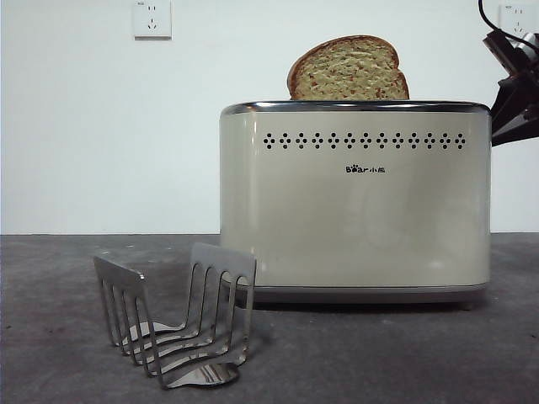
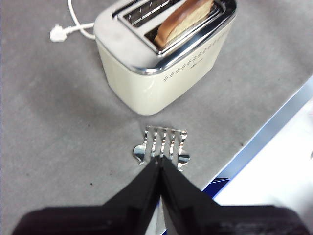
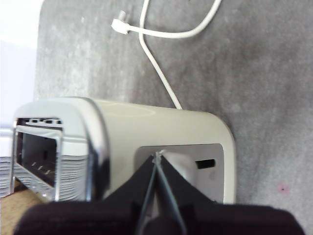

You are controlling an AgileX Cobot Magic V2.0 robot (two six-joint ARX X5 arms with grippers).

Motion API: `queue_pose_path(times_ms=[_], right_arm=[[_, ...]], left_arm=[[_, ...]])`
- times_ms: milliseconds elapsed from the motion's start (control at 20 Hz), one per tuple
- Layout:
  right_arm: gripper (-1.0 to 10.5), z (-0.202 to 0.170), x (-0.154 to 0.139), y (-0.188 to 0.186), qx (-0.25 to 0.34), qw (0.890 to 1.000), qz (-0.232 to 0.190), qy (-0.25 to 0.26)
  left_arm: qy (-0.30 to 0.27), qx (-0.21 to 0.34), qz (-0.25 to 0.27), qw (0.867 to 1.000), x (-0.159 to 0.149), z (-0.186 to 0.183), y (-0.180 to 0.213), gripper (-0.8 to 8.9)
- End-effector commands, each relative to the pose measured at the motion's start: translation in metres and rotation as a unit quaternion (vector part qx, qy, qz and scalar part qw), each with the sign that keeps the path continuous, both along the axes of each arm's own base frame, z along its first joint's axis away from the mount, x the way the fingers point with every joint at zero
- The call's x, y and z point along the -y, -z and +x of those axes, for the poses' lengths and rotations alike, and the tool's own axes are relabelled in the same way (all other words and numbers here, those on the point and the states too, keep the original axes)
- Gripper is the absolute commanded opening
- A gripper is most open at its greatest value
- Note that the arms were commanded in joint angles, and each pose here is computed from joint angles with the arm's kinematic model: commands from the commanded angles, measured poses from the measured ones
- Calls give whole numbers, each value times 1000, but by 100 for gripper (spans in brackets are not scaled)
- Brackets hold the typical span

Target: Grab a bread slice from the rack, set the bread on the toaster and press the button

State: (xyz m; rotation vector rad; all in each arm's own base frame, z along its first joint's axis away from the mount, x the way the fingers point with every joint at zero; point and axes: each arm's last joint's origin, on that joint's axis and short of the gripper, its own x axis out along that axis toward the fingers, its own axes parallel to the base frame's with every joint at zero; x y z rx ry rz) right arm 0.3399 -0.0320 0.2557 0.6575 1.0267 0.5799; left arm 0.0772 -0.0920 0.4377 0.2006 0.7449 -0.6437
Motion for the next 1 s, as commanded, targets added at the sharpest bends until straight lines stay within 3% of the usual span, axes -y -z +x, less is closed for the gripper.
queue_pose_path(times_ms=[50,300,500,1000], right_arm=[[-5,3,1,6,-1,1000,-1,-7],[-6,8,1,24,-37,999,1,-12],[-5,8,3,39,-71,997,-24,-15],[-7,12,4,55,-98,994,-43,-14]], left_arm=[[-18,-8,5,1000,1,1,7,-9],[-21,-12,8,1000,2,2,10,-9],[-22,-11,7,1000,1,2,9,-8],[-26,-8,11,1000,2,3,10,-8]])
